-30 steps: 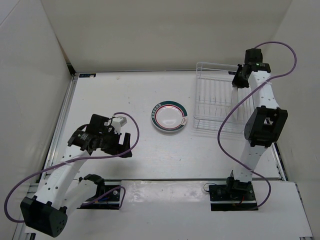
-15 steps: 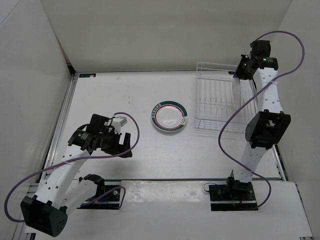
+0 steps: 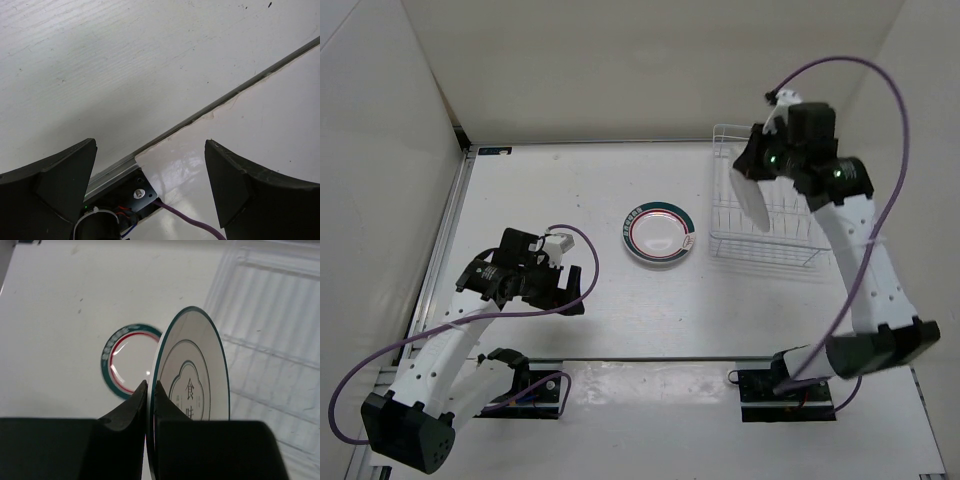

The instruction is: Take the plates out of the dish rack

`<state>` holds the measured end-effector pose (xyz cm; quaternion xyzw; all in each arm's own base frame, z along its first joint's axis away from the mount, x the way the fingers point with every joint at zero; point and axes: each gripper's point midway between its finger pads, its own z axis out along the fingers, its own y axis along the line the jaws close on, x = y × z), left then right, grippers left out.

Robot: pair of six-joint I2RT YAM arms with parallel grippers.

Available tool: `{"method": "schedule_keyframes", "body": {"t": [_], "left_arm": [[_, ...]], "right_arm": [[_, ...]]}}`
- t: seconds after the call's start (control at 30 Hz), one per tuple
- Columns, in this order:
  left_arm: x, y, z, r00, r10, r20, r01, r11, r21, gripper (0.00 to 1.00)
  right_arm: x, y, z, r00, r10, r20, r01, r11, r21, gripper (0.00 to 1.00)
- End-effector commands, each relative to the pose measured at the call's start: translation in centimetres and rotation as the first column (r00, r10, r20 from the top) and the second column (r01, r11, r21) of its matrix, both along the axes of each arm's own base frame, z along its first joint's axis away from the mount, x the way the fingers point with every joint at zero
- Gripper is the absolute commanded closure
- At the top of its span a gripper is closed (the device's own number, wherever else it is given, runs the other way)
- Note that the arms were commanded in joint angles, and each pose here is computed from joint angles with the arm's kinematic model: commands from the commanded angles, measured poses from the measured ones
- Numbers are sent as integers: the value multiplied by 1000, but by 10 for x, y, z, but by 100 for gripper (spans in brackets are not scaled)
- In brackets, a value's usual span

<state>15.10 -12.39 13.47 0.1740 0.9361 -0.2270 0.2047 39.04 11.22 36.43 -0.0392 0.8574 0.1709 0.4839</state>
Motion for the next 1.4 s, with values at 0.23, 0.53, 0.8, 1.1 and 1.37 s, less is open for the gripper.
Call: {"method": "schedule_keyframes", "body": {"t": [0.23, 0.53, 0.8, 1.1, 1.37], "left_arm": [[4, 7, 8, 998, 18, 68, -19, 1000, 23, 0], [7, 16, 12, 990, 59, 129, -65, 997, 46, 0], [6, 11, 7, 996, 38, 83, -41, 999, 36, 0], [6, 11, 7, 995, 41, 90, -44, 998, 35, 0], [6, 10, 6, 997, 33, 76, -36, 999, 35, 0]], "right_arm": [[-150, 89, -75, 936, 330, -121, -347, 924, -160, 100], [-198, 93, -141, 943, 291, -165, -333, 847, -413, 100], [-212, 137, -196, 942, 302, -147, -333, 782, -527, 100], [-209, 149, -230, 960, 248, -130, -278, 782, -558, 100], [-218, 155, -272, 970, 174, -168, -238, 815, -528, 100]]}}
